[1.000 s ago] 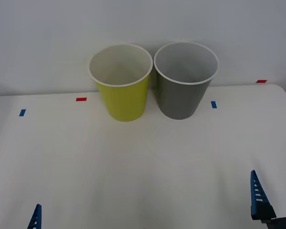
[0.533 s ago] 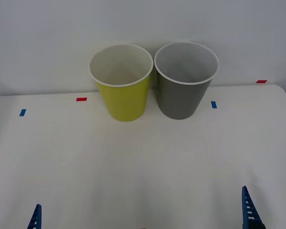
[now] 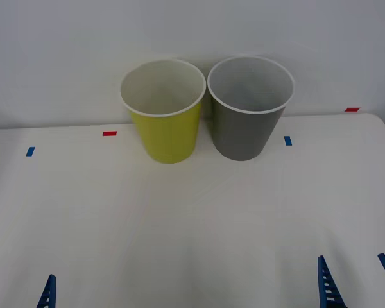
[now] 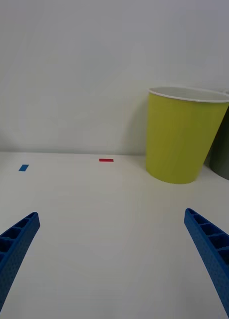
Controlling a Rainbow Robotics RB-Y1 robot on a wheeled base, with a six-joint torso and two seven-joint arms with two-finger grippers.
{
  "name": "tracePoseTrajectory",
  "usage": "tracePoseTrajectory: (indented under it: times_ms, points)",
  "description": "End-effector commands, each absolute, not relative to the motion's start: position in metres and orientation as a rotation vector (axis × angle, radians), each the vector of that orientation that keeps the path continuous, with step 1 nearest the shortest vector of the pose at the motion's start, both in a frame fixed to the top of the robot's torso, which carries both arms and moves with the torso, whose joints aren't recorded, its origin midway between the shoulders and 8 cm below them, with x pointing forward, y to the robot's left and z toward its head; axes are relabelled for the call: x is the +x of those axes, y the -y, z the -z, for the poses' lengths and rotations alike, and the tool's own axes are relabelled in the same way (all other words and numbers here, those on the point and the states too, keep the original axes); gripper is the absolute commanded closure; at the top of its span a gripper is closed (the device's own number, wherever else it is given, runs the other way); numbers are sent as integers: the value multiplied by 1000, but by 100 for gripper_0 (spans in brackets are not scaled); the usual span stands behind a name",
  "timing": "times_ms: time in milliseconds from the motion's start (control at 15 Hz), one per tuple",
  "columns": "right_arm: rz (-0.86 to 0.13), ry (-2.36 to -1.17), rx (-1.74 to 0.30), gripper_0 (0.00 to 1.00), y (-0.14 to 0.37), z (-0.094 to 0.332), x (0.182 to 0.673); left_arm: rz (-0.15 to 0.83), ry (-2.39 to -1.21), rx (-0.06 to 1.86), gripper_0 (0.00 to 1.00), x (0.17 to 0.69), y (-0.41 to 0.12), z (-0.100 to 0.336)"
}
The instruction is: Put cans in the gray bin and PET bottles in the light green bin.
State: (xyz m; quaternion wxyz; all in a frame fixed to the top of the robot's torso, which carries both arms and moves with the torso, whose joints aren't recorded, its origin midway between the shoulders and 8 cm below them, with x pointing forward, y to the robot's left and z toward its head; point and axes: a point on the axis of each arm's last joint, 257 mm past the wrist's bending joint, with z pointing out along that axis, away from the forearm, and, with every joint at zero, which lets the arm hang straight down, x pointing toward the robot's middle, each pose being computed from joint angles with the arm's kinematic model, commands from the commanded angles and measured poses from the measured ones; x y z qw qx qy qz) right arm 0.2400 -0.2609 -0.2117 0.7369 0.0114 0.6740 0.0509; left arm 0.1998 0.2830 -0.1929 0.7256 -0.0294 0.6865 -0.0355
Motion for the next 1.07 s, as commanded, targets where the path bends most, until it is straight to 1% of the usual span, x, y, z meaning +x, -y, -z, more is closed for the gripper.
tracePoseTrajectory:
  times_ms: [67,1067]
  points:
    - [-112,-1480,25,0,261,212,240,78,-1514,-65,0,200,-283,193]
    - [-112,-1480,25,0,261,212,240,78,-1514,-65,0,200,-283,193]
